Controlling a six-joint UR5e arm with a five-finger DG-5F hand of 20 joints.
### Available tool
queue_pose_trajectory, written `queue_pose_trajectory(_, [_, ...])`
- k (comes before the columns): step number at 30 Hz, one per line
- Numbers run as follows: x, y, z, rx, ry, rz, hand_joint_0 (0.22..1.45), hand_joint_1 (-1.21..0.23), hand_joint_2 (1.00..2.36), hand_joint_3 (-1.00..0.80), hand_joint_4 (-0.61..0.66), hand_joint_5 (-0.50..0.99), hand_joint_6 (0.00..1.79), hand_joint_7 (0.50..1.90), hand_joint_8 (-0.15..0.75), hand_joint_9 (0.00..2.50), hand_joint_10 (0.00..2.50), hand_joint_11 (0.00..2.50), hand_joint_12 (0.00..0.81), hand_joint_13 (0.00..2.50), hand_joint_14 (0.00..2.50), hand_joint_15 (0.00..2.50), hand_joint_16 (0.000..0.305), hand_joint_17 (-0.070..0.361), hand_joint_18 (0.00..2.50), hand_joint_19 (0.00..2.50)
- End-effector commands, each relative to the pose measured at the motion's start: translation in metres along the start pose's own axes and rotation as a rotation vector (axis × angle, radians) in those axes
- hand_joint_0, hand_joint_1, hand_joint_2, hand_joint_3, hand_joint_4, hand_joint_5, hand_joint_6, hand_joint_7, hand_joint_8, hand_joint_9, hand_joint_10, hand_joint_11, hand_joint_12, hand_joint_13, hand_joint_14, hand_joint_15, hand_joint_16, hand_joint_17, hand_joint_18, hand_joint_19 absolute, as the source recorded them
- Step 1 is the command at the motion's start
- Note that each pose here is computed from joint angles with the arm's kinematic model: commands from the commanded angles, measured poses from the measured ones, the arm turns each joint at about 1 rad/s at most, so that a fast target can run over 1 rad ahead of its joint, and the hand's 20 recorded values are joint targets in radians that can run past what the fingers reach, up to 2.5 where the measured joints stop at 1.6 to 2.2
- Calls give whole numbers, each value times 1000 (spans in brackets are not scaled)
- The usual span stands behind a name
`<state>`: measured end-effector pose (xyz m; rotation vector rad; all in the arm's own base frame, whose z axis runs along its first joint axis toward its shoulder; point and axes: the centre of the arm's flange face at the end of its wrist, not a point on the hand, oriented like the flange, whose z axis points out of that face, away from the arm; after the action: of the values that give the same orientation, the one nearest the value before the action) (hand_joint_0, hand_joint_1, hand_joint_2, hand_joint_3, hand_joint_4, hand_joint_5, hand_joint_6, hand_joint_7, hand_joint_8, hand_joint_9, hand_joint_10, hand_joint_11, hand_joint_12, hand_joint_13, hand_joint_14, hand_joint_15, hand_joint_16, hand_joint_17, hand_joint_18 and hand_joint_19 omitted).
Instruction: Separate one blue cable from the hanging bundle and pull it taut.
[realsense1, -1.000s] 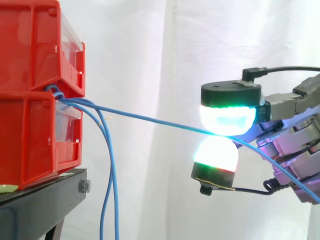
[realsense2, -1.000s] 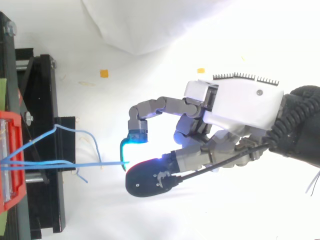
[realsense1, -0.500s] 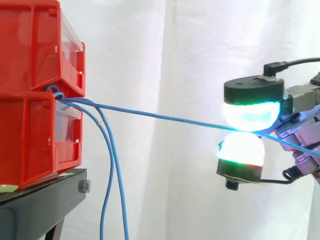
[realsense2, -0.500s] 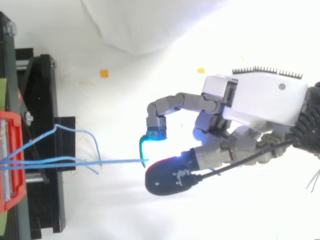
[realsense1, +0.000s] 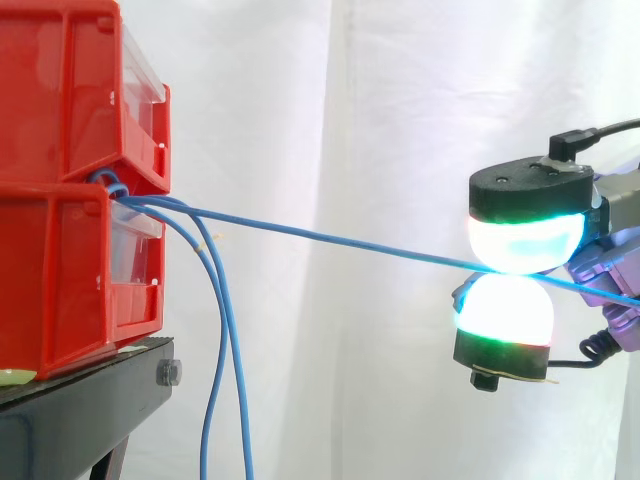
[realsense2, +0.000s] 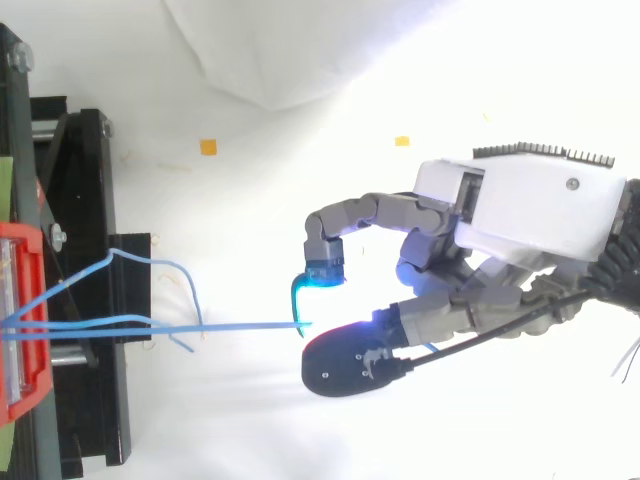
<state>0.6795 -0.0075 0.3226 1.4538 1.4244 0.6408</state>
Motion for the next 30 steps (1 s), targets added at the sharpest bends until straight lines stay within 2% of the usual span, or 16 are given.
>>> queue_pose_trajectory(1, [-1,0,1,-2,-3,-10,772,-677,1021,-273,21,131,507,1450,-59,1906,2500,1504,105,1354,2500,1283,51,115,1608,968])
queue_pose_trajectory(8, [-1,2,2,-17,-5,-2,770,-678,1021,-271,22,131,507,1449,-60,1906,2500,1501,105,1354,2500,1285,51,115,1617,992])
queue_pose_trajectory(16, [2,9,9,-90,-10,40,771,-678,1020,-276,22,131,508,1447,-60,1906,2500,1501,105,1354,2500,1284,51,114,1619,991])
queue_pose_trajectory(17, [4,11,11,-109,-9,49,771,-678,1020,-276,15,131,508,1444,-68,1907,2500,1499,105,1354,2500,1284,51,114,1618,1000])
queue_pose_trajectory(22, [5,16,14,-147,-12,70,769,-678,1021,-273,15,131,508,1444,-68,1907,2500,1510,105,1353,2500,1282,51,114,1625,1007])
queue_pose_trajectory(30, [6,18,16,-164,-13,80,769,-678,1021,-273,13,131,509,1442,-68,1906,2500,1497,98,1352,2500,1309,50,113,1630,1025])
